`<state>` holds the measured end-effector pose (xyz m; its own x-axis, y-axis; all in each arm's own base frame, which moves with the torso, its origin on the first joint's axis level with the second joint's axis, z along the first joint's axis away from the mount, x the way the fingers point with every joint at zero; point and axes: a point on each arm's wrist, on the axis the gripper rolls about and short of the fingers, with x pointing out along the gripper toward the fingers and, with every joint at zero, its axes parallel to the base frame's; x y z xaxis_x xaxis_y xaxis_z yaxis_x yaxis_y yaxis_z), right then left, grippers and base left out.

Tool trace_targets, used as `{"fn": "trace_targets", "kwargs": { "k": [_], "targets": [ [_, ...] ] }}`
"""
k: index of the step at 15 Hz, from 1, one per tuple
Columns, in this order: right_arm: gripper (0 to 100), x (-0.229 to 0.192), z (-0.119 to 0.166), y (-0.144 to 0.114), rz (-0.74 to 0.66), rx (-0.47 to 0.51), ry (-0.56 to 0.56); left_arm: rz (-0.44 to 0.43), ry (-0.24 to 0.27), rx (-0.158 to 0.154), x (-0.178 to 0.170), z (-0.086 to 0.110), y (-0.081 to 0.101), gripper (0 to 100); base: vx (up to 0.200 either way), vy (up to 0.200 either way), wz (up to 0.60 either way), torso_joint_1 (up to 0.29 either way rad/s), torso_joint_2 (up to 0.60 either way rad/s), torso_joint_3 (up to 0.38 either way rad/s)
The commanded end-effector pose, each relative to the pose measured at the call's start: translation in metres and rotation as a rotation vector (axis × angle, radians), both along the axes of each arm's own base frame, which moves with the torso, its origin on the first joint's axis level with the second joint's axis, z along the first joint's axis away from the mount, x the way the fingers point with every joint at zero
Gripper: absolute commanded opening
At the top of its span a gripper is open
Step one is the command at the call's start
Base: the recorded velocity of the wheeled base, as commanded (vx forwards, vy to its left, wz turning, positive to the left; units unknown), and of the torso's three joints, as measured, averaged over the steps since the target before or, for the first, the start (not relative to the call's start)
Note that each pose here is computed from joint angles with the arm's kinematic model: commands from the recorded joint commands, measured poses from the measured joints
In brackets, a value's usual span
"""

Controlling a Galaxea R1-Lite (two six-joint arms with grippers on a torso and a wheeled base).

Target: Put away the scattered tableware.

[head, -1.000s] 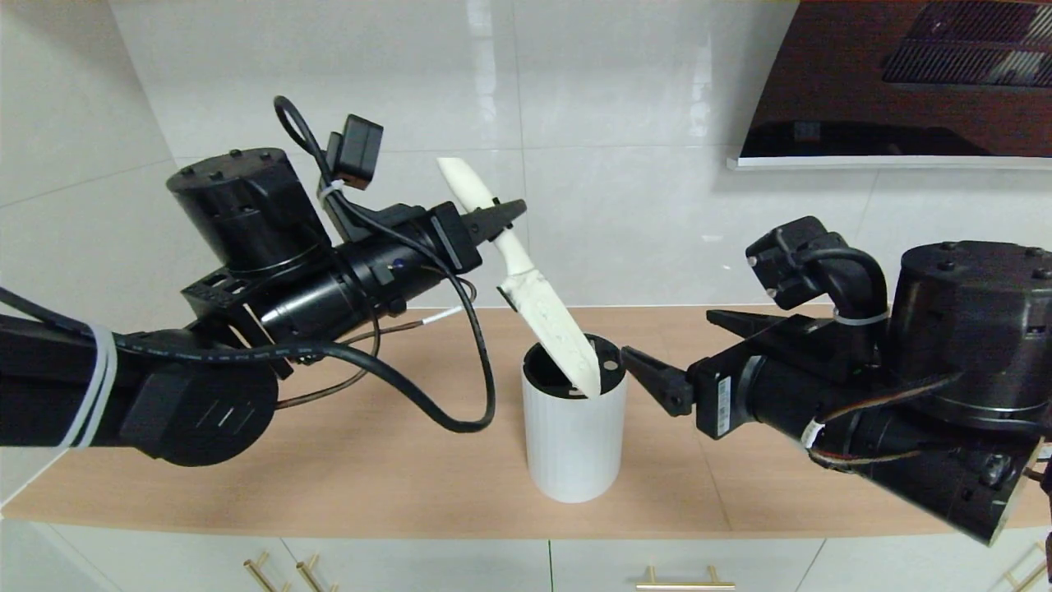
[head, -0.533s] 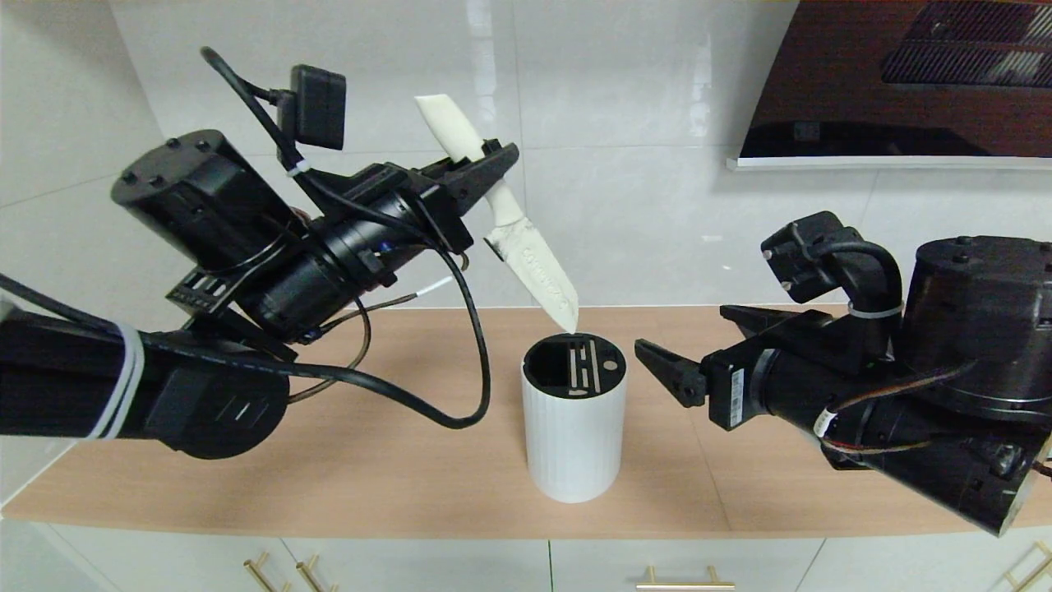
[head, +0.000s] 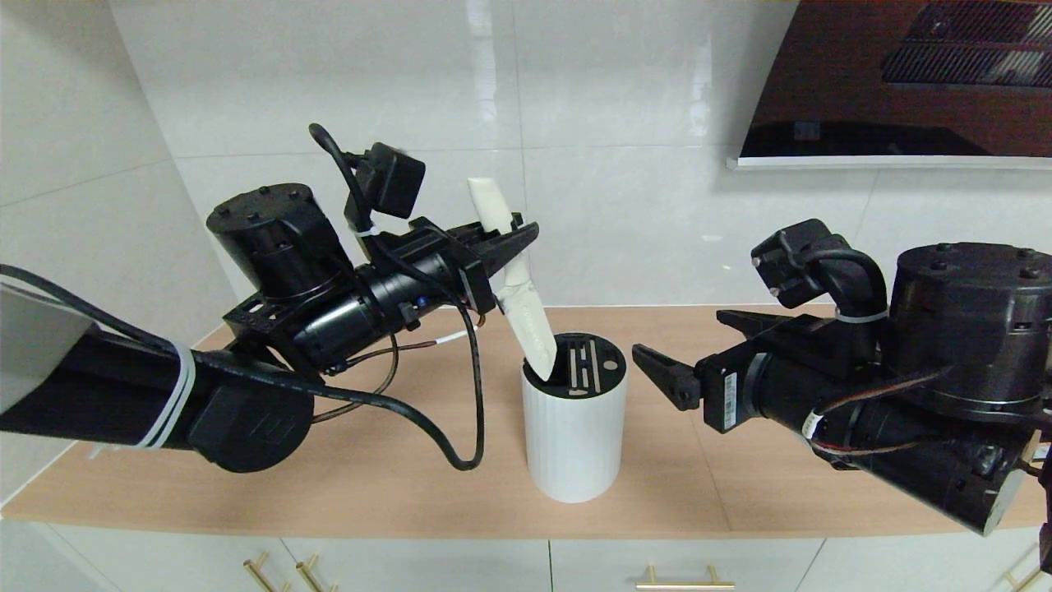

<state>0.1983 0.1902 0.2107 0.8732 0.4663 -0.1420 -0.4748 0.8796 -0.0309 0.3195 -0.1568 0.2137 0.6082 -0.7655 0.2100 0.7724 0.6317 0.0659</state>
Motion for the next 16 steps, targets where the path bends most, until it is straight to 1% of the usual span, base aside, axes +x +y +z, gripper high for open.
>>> {"fn": "trace_targets", "kwargs": {
  "k": [1, 2, 6, 7, 9, 12, 13, 14, 16],
  "targets": [
    [100, 0.001, -0.003, 0.002, 0.000, -0.009, 0.009, 0.005, 0.008, 0.045, -0.001, -0.008, -0.001, 0, 0.000, 0.000, 0.00, 0.000, 0.00, 0.000],
    [100, 0.001, -0.003, 0.002, -0.001, -0.009, 0.008, 0.009, 0.007, 0.066, -0.001, -0.011, -0.001, 0, 0.000, 0.000, 0.00, 0.000, 0.00, 0.000],
    [100, 0.002, -0.004, 0.002, -0.001, -0.011, 0.011, 0.000, 0.016, 0.076, 0.002, -0.019, -0.007, 0, 0.000, 0.000, 0.00, 0.000, 0.00, 0.000],
    [100, 0.002, -0.004, 0.002, -0.001, -0.010, 0.009, 0.000, -0.002, 0.066, 0.003, -0.017, -0.008, 0, 0.000, 0.000, 0.00, 0.000, 0.00, 0.000],
    [100, 0.002, -0.005, 0.002, -0.001, -0.012, 0.012, 0.001, -0.056, 0.033, -0.001, -0.005, -0.006, 0, 0.000, 0.000, 0.00, 0.000, 0.00, 0.000],
    [100, 0.002, -0.005, 0.002, -0.001, -0.012, 0.012, 0.005, -0.095, 0.011, -0.011, 0.011, -0.002, 0, 0.000, 0.000, 0.00, 0.000, 0.00, 0.000],
    [100, 0.002, -0.005, 0.002, -0.001, -0.012, 0.012, 0.004, -0.095, 0.009, -0.011, 0.012, -0.002, 0, 0.000, 0.000, 0.00, 0.000, 0.00, 0.000],
    [100, 0.002, -0.004, 0.002, -0.003, -0.011, 0.010, 0.000, -0.082, 0.003, -0.008, 0.009, -0.003, 0, 0.000, 0.000, 0.00, 0.000, 0.00, 0.000],
    [100, 0.002, -0.004, 0.002, -0.003, -0.011, 0.010, -0.002, -0.061, 0.007, 0.004, -0.003, -0.009, 0, 0.000, 0.000, 0.00, 0.000, 0.00, 0.000]
  ]
}}
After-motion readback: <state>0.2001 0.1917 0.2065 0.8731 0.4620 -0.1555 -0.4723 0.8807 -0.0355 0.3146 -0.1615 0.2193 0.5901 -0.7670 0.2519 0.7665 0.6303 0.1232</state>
